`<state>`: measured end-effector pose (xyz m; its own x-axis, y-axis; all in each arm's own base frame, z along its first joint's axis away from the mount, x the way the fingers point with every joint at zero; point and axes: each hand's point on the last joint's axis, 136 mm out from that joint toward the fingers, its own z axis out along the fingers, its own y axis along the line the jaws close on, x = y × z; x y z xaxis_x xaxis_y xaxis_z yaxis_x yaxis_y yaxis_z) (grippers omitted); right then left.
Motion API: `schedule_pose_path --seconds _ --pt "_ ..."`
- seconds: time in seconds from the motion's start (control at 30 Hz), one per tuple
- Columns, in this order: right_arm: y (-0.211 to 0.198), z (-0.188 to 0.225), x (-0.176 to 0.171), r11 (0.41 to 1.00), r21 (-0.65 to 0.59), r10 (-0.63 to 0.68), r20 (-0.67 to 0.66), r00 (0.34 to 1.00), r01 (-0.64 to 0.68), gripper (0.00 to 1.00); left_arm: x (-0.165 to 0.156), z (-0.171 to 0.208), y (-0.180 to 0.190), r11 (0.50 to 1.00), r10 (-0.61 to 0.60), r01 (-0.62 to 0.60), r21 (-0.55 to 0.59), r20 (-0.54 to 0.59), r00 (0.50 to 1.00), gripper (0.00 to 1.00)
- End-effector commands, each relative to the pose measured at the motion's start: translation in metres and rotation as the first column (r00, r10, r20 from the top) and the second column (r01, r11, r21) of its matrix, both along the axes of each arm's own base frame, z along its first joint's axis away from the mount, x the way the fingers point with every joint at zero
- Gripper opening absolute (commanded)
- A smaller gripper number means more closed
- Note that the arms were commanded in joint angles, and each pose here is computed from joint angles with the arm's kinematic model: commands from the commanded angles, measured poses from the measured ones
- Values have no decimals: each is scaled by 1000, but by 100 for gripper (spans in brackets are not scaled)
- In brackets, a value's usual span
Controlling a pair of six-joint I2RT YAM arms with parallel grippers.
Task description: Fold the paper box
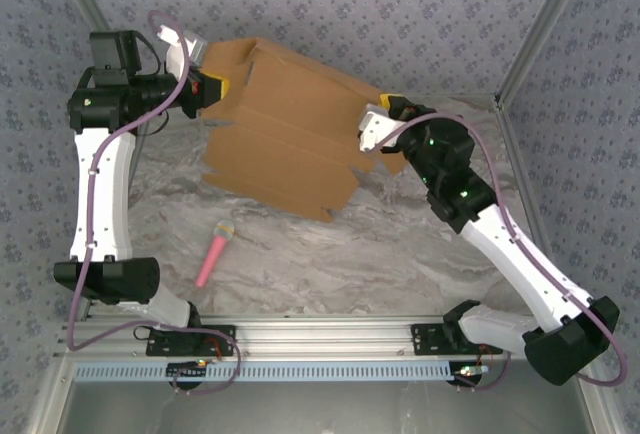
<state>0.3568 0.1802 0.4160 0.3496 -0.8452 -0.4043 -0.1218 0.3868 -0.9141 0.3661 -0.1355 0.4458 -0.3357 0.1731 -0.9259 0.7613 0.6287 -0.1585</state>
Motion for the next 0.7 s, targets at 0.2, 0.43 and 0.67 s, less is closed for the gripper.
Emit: schedule_pose_path --seconds 0.2,0.43,0.67 --pt "-27 -28 25 965 -126 -219 104 970 232 0 -9 37 -8 994 -34 36 -101 15 999 0" --pt "-28 -46 10 998 36 -40 -270 962 52 11 -8 28 -3 999 -20 22 -31 52 998 0" --pt "-26 -28 -2 977 213 110 -443 890 -14 47 -21 20 -6 996 -88 86 22 117 989 0"
